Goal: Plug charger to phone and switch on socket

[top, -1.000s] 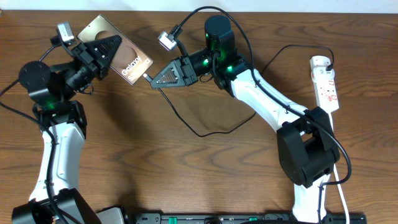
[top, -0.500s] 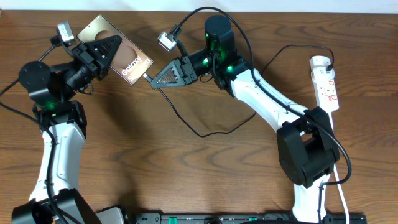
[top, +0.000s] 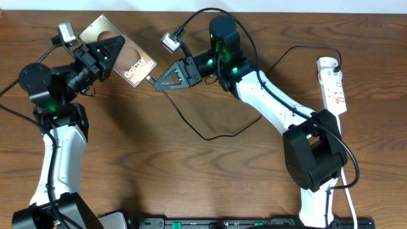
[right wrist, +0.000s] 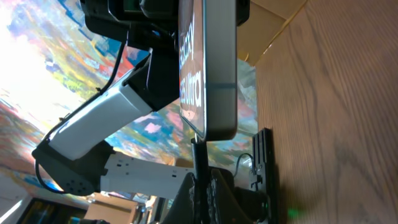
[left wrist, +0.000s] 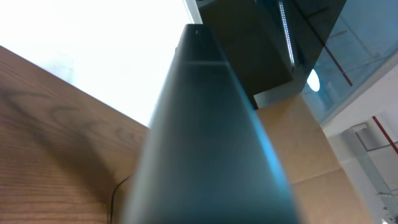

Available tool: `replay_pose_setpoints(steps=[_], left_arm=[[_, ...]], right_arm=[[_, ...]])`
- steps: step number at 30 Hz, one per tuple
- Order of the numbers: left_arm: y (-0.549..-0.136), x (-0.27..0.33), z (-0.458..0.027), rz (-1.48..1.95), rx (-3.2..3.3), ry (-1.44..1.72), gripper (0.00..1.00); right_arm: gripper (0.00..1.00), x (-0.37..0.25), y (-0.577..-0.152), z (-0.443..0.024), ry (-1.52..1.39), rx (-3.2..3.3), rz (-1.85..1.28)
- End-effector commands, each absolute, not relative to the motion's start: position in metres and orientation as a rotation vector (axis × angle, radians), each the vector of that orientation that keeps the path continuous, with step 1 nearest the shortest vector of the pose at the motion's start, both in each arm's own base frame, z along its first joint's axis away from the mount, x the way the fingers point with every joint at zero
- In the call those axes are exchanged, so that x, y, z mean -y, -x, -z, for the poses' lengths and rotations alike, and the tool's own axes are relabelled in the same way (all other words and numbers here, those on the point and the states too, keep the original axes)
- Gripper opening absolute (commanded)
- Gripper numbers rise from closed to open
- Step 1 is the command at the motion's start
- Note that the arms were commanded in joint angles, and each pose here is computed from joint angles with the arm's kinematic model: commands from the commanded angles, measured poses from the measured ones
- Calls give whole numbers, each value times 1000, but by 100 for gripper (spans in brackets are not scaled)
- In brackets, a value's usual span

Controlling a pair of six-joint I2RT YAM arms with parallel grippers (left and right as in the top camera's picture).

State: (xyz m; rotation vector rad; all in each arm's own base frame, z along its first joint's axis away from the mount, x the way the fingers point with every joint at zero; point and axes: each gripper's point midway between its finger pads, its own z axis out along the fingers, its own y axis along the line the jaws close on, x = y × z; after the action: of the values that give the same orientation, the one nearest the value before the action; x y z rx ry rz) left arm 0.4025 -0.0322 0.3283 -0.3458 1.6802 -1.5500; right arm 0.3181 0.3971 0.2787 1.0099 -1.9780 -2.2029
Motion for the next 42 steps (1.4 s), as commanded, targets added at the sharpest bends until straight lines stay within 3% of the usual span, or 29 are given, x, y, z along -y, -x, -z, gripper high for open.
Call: replay_pose_setpoints(steps=[1, 31, 34, 36, 37, 39, 42], left_arm=[[-392, 46, -332, 1587, -1717, 235, 7], [-384, 76, -331, 1623, -1747, 124, 7], [-387, 72, -331, 1596, -1733, 127, 7], [-389, 66, -331, 1582, -1725, 146, 8], [-390, 62, -332, 1572, -1719, 158, 7], [-392, 51, -332, 1550, -1708, 184, 8], [-394, 35, -332, 1523, -1696, 216, 7]], right_arm=[[1, -401, -330, -284, -973, 2040, 2233], [1, -397, -333, -286, -1000, 2038, 2251], [19, -396, -333, -286, -992, 2037, 2247], [46, -396, -332, -286, -996, 2032, 2245], [67, -396, -332, -286, -1000, 2027, 2244], [99, -395, -331, -287, -1004, 2023, 2242], [99, -396, -331, -287, -1008, 2023, 2245]])
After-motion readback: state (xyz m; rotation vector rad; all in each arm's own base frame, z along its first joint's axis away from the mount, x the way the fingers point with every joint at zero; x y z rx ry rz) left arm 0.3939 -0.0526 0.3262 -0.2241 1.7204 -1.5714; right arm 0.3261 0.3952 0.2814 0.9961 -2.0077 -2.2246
